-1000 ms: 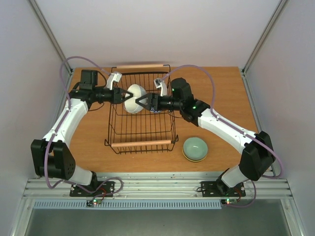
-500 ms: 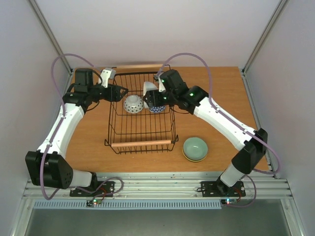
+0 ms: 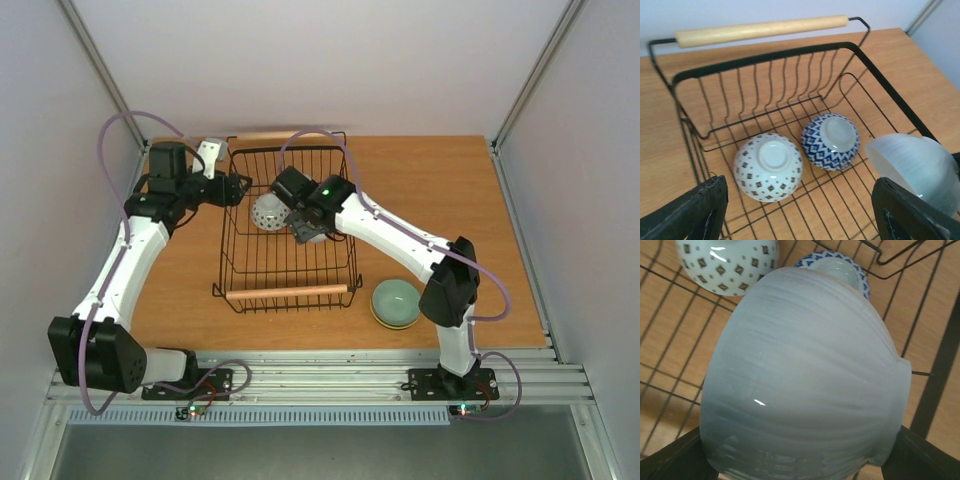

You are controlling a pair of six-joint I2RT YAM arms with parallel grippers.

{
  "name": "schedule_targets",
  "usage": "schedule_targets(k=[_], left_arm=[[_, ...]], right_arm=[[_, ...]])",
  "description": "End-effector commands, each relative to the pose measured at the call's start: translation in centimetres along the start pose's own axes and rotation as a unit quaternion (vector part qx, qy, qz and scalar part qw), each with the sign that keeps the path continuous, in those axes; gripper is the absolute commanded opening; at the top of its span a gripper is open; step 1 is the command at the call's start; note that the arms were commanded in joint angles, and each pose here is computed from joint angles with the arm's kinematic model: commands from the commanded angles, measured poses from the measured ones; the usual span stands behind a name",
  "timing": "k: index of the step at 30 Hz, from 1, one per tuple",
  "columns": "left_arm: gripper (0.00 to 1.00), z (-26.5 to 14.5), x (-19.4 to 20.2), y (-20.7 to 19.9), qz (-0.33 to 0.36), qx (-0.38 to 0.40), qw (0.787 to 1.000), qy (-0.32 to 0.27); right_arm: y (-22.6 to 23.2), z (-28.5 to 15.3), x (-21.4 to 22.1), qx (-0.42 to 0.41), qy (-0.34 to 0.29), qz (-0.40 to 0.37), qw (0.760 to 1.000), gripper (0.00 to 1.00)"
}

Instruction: Load the bowls into the dish rack

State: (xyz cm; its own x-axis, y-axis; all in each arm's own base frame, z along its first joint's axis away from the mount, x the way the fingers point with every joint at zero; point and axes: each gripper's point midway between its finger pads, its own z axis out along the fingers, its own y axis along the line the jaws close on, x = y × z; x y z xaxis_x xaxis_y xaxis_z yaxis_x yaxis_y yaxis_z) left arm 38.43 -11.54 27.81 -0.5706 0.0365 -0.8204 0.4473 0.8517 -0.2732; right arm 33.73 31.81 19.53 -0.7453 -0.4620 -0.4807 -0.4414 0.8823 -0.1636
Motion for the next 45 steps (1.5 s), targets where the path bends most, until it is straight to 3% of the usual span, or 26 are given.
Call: schedule_targets(k=[1,6,12,25,39,41,45], left_arm=[[0.79,-1.7,-2.3,3.0,0.002,-0.103,0.993,-0.049],[0.8,-4.5,-3.5,7.9,-0.016,-0.241,0.968,-0.076],[0.82,-8.0,-3.8,11.8,-0.055,-0.313,0.942,-0.103],[0.84,-7.1,-3.3,11.4,-0.072,-0.273,0.954,-0.1],[0.85,-7.1,-3.4,10.9,-0.07,-0.256,0.959,-0.1],[0.85,-7.0,-3.4,11.0,-0.07,-0.257,0.959,-0.101],[0.85,-6.9,-3.3,10.9,-0.07,-0.254,0.96,-0.1]], right_arm=[[-1.7,-1.6,-1.1,0.083,-0.014,-0.037,0.996,0.01],[-0.5,-0.9,-0.4,0.112,0.008,-0.078,0.991,0.02],[-0.1,0.5,1.0,0.133,0.044,-0.104,0.985,0.01],[0.0,3.0,5.1,0.153,0.108,-0.136,0.973,0.01],[0.4,6.8,6.0,0.177,0.155,-0.164,0.958,0.02],[0.6,7.0,5.9,0.176,0.157,-0.167,0.957,0.08],[1.1,7.3,5.6,0.166,0.152,-0.166,0.96,0.42]])
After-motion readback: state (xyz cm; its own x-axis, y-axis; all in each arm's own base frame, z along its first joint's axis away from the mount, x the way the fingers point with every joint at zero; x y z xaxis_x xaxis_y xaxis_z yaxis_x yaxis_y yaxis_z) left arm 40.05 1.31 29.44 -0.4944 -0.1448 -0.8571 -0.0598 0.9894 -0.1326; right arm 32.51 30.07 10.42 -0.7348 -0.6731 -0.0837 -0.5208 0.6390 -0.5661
